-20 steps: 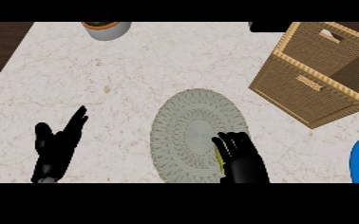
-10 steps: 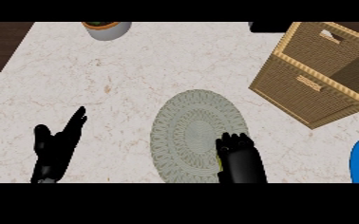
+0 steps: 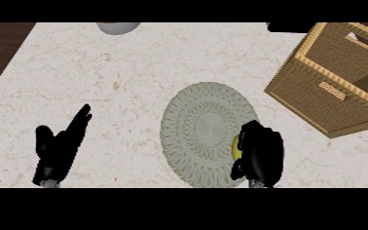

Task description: Pick the lemon from the placemat and place it in the basket

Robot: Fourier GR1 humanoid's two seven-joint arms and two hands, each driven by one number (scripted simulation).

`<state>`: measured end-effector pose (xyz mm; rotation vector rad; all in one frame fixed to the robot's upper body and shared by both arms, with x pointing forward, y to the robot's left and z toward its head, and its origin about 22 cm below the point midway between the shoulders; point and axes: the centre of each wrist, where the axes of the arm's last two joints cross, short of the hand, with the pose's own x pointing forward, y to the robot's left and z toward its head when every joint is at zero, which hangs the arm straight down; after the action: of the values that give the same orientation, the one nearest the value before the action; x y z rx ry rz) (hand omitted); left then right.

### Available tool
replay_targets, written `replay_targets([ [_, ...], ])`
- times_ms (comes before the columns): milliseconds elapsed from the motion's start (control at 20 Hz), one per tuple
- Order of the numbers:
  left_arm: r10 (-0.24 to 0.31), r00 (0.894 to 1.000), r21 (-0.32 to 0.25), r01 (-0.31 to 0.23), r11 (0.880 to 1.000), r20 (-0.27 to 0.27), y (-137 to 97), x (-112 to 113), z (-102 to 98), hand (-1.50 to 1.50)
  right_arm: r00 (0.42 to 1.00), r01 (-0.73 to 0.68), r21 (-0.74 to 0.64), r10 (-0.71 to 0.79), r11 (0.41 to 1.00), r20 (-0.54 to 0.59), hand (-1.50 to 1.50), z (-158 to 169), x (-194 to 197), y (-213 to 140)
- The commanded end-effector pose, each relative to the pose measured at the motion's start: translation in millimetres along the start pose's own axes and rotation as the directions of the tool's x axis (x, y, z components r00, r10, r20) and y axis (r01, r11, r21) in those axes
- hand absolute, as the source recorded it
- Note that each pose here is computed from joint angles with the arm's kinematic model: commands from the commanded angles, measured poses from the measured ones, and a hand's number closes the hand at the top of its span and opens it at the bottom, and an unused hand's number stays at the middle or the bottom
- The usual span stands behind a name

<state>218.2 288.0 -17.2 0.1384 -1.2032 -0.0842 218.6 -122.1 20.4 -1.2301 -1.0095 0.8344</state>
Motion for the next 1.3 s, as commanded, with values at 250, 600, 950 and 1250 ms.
replay_targets([
  [250,-0.005,0.989,-0.029,0.001,1.000,-0.146,-9.3,-22.5,-2.4,0.00,0.803,0.544,-0.343,-0.594,0.766,-0.053,1.50,-40.6,58.1,-109.0],
  [600,-0.008,0.985,-0.027,0.003,1.000,-0.171,-9.4,-25.1,-4.6,0.00,0.741,0.549,-0.520,-0.669,0.654,-0.060,1.50,-64.9,102.1,-177.6],
  [950,-0.001,0.984,0.006,0.002,1.000,-0.179,-5.0,-30.8,6.5,0.00,0.719,0.462,-0.631,-0.680,0.623,-0.146,1.50,-80.7,125.4,-243.7],
  [1250,0.016,0.982,0.023,-0.012,1.000,-0.186,-9.3,-38.5,9.6,0.00,0.706,0.440,-0.660,-0.689,0.609,-0.165,1.50,-100.6,122.9,-286.2],
])
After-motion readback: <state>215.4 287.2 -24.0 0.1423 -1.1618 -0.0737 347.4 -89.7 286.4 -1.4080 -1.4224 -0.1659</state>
